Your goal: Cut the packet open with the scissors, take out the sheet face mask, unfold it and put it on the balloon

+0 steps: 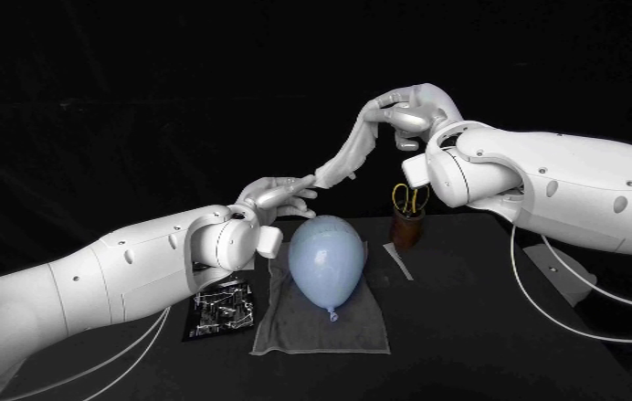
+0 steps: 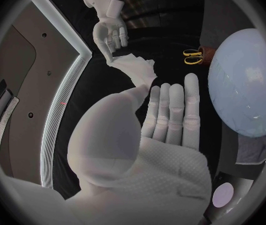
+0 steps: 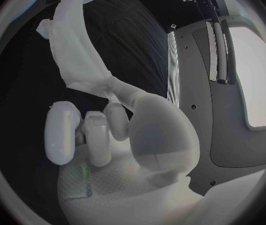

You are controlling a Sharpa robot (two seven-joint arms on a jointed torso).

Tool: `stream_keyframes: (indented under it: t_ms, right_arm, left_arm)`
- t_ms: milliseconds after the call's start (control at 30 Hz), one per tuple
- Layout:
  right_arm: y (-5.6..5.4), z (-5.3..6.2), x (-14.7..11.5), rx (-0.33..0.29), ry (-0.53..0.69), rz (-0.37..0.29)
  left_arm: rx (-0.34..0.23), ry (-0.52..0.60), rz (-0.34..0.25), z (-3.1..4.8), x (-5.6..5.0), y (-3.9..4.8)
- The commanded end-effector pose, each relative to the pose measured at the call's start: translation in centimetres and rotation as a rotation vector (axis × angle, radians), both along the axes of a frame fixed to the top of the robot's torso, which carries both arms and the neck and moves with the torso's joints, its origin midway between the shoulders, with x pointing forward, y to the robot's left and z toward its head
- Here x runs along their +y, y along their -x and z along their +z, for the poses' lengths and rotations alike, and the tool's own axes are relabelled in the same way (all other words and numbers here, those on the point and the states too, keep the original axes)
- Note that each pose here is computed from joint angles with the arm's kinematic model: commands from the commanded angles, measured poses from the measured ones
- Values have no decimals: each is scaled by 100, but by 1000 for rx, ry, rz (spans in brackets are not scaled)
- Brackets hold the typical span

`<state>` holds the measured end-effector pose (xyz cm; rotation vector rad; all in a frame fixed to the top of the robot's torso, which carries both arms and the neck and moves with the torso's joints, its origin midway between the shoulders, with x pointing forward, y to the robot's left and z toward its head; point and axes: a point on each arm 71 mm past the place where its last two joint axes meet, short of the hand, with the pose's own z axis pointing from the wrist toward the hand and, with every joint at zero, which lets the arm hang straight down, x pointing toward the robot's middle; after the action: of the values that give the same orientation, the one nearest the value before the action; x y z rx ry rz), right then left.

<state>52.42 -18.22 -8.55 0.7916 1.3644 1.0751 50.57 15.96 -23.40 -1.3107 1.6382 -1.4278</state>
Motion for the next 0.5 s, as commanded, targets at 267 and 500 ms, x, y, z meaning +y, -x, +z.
stream_keyframes:
  t_ms: [267,500]
  right_arm:
    - [-94,154,85,48,165,250]
    - [-111,194,156,89,404,437]
  left_arm:
    - [-2,-180,-133,-82,237,-50]
    - [-65,-187,-73,-57,497,-171]
